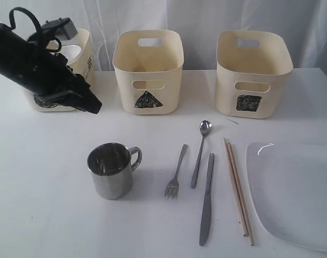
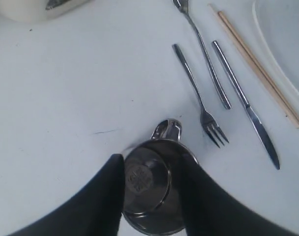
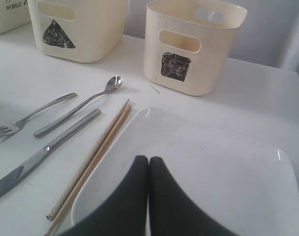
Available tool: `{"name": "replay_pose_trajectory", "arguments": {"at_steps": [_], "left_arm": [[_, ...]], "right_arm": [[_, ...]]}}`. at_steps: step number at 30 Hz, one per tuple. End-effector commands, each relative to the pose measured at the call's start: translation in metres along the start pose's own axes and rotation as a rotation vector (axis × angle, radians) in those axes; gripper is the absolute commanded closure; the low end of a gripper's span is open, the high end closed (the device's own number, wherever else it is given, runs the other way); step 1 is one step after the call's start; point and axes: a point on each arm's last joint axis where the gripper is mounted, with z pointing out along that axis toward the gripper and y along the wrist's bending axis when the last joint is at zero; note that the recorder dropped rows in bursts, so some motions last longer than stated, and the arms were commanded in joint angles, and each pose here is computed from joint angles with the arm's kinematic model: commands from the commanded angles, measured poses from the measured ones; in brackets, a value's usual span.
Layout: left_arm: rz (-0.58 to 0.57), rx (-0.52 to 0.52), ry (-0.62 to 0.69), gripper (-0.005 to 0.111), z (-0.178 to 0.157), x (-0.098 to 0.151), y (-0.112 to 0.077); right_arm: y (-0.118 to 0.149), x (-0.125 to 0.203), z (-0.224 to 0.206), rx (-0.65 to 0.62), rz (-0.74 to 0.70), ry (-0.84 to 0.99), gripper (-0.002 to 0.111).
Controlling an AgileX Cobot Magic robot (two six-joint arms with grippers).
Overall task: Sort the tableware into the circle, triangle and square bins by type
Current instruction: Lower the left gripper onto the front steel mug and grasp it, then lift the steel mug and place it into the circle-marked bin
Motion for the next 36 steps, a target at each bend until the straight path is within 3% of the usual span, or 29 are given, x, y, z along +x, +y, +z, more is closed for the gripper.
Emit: {"name": "replay_pose_trajectory", "arguments": {"at_steps": [1, 9, 28, 31, 34, 36], "left_arm": [[-0.01, 0.006, 0.043, 0.048, 0.014, 0.015, -0.004], [-0.057, -0.024, 0.079, 0.044, 0.032, 0.04, 0.001], [-0.102, -0.004, 0.178, 0.045, 0.077, 0.056, 0.024], [-0.118, 0.004, 0.206, 0.057, 0.086, 0.061, 0.029], [-0.086, -0.012, 0.212, 0.098, 0.082, 0.06, 0.029], [-0.017, -0.043, 0.186, 0.107, 0.06, 0.048, 0.026]], "right_arm": [[0.0, 0.002, 0.0, 0.005, 0.003, 0.0, 0.108], [0.0, 0.002, 0.0, 0.005, 0.003, 0.0, 0.108], [0.0, 0.002, 0.0, 0.005, 0.003, 0.0, 0.108], [0.0, 0.002, 0.0, 0.005, 0.003, 0.0, 0.108], [0.0, 0.002, 0.0, 0.005, 0.003, 0.0, 0.108], [0.0, 0.002, 0.0, 0.005, 0.003, 0.0, 0.108]]}}
